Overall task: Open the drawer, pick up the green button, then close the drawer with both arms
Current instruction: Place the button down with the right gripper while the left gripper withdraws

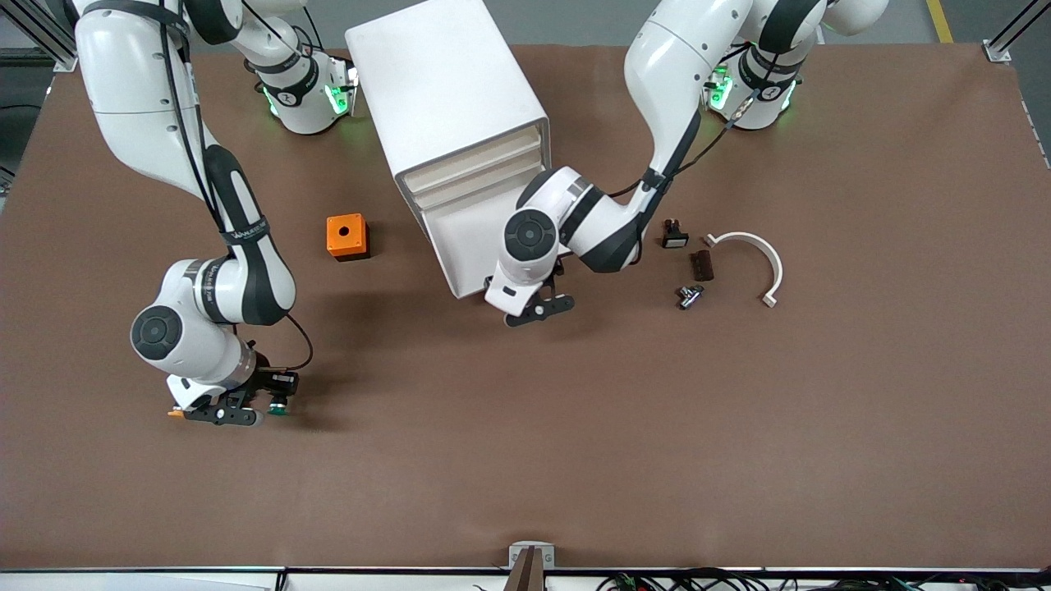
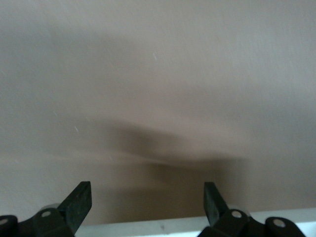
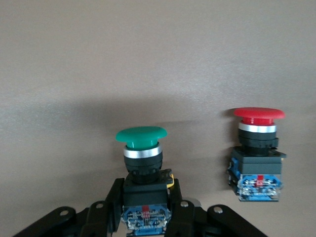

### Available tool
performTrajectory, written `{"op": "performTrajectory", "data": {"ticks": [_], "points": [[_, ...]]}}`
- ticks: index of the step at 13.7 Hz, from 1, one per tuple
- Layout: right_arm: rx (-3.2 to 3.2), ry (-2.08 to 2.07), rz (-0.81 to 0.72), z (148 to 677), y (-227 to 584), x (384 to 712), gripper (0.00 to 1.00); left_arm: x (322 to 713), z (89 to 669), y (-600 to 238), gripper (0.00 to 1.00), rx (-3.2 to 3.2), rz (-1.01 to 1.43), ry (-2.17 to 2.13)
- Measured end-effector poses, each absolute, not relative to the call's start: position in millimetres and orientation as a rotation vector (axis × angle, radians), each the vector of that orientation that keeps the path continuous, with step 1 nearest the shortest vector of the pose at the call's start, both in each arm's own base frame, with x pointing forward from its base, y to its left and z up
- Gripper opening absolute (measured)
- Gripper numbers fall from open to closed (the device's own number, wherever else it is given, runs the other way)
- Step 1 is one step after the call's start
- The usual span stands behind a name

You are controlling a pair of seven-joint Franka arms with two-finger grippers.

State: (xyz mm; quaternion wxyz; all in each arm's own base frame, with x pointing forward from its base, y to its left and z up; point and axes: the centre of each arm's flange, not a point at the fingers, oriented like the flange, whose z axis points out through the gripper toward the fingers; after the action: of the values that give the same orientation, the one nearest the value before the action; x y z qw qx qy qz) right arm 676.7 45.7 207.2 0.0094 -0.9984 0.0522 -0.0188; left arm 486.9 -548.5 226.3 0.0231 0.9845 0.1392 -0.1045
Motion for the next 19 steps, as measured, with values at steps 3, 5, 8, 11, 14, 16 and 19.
{"op": "performTrajectory", "data": {"ticks": [3,5,8,11,14,16,19], "points": [[-3.091,0.189,-0.051,202,52,678,0.41,455,218,-568,1.0,3.003,-0.469,0.497],[-3.088,0.186,-0.046,199,54,677,0.41,428,216,-584,1.0,2.988,-0.565,0.584],[-3.087,0.186,-0.045,197,56,677,0.41,391,220,-609,1.0,2.959,-0.656,0.687],[-3.076,0.202,-0.054,198,56,678,0.52,385,220,-613,1.0,2.946,-0.675,0.77],[-3.071,0.204,-0.079,212,54,688,0.82,417,226,-595,1.0,2.92,-0.632,0.848],[-3.068,0.207,-0.032,229,49,697,1.0,471,245,-560,1.0,2.901,-0.502,0.928],[-3.067,0.202,0.059,266,33,710,1.0,546,301,-495,1.0,2.914,-0.199,0.991]]}}
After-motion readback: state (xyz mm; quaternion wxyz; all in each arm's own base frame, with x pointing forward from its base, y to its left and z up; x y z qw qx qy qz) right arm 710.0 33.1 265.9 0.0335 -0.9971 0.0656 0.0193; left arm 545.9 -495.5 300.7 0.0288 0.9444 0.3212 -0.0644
